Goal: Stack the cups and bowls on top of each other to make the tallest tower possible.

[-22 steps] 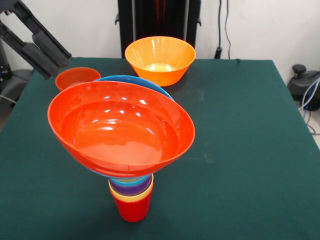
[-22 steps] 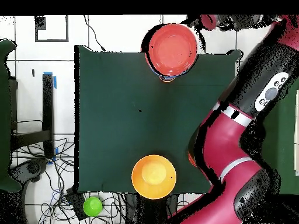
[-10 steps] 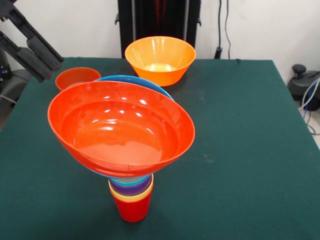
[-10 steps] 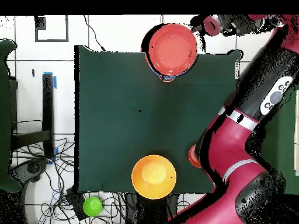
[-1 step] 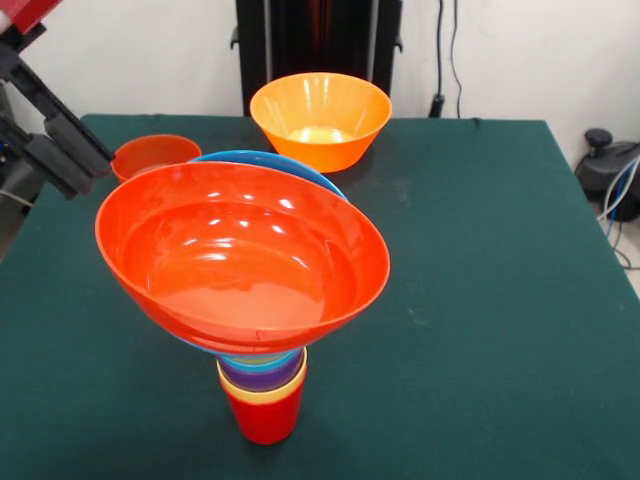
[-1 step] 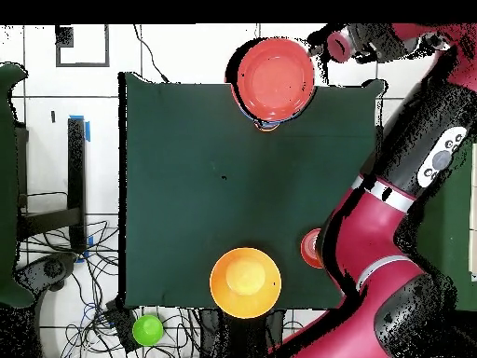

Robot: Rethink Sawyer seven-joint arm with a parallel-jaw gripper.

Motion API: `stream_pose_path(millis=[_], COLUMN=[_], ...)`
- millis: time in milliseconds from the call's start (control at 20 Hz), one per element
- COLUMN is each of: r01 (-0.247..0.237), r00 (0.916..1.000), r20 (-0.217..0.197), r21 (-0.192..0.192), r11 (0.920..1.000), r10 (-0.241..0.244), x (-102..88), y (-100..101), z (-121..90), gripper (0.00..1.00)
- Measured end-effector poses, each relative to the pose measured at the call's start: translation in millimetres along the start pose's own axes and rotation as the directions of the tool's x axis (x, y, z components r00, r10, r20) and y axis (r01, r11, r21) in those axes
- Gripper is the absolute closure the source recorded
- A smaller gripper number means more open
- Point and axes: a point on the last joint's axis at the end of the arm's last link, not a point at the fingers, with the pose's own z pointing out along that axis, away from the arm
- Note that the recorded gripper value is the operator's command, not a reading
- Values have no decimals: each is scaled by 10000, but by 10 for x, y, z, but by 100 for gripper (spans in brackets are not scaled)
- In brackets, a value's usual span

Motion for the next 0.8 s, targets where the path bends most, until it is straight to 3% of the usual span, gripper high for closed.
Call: stream_pose_path(millis=[50, 100, 800], r01=[-11, -22, -55], r00=[10000, 10000, 9999], r20=[11, 22, 120], r21=[23, 46, 28], r11=[10000, 10000, 10000], r10=[11, 22, 55], x=[12, 23, 150], y=[-13, -26, -112], z=[11, 23, 111], gripper=[100, 0, 0])
